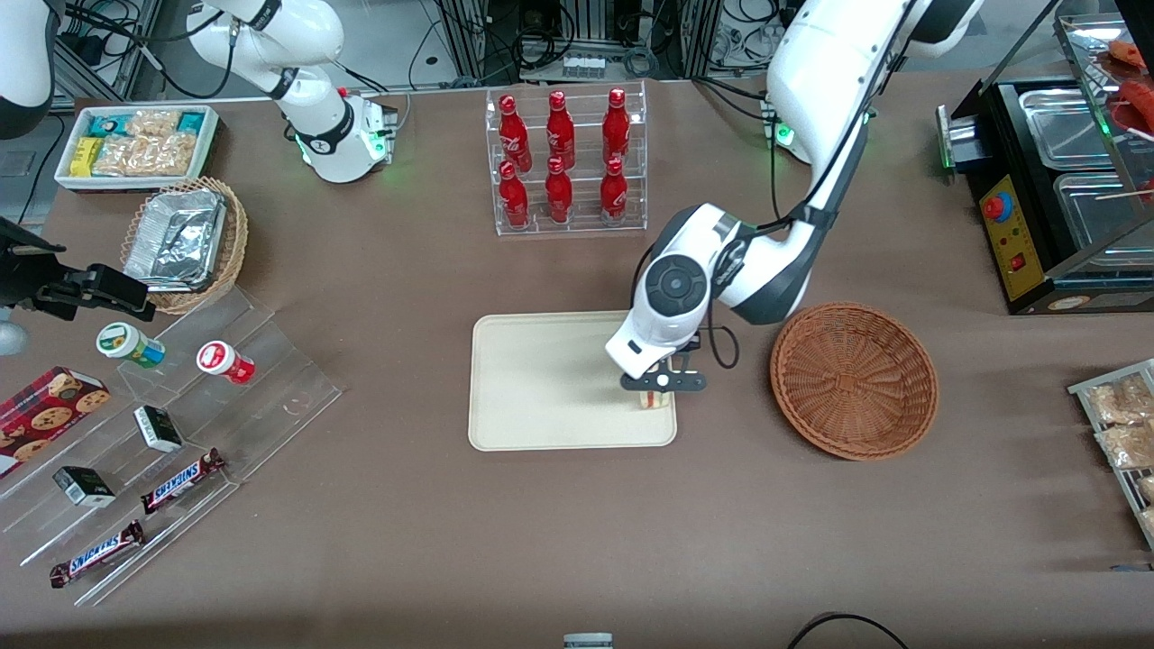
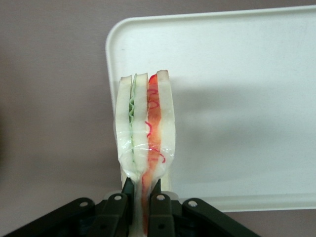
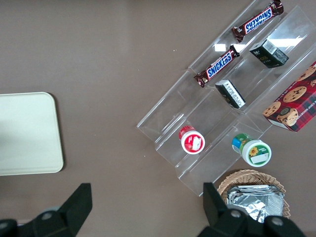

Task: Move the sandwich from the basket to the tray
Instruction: 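Lower the sandwich onto the cream tray with the left gripper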

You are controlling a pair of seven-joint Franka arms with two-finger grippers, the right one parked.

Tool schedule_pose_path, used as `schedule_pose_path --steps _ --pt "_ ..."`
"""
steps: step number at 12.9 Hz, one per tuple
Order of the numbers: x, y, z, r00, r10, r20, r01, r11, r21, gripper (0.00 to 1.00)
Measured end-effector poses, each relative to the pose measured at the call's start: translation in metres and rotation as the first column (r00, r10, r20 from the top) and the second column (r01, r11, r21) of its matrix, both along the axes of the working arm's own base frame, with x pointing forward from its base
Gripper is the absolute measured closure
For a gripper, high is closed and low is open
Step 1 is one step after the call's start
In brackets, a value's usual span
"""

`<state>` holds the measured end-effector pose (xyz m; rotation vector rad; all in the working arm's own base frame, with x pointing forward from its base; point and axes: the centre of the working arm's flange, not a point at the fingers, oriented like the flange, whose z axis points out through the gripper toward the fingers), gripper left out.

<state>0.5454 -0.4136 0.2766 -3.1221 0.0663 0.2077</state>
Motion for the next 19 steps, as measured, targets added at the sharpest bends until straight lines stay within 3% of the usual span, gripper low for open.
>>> schedule_pose_path --steps 2,6,19 --pt "0.003 -0.010 -0.006 1.000 -0.006 0.005 0.006 1.000 -0.014 0.86" --pt "0.010 -0.020 -0.013 0.999 0.020 0.040 -0.017 0.996 -0.083 0.86" --pt "0.001 -0.032 -0.040 1.000 -0.010 0.027 0.012 0.996 -0.088 0.86"
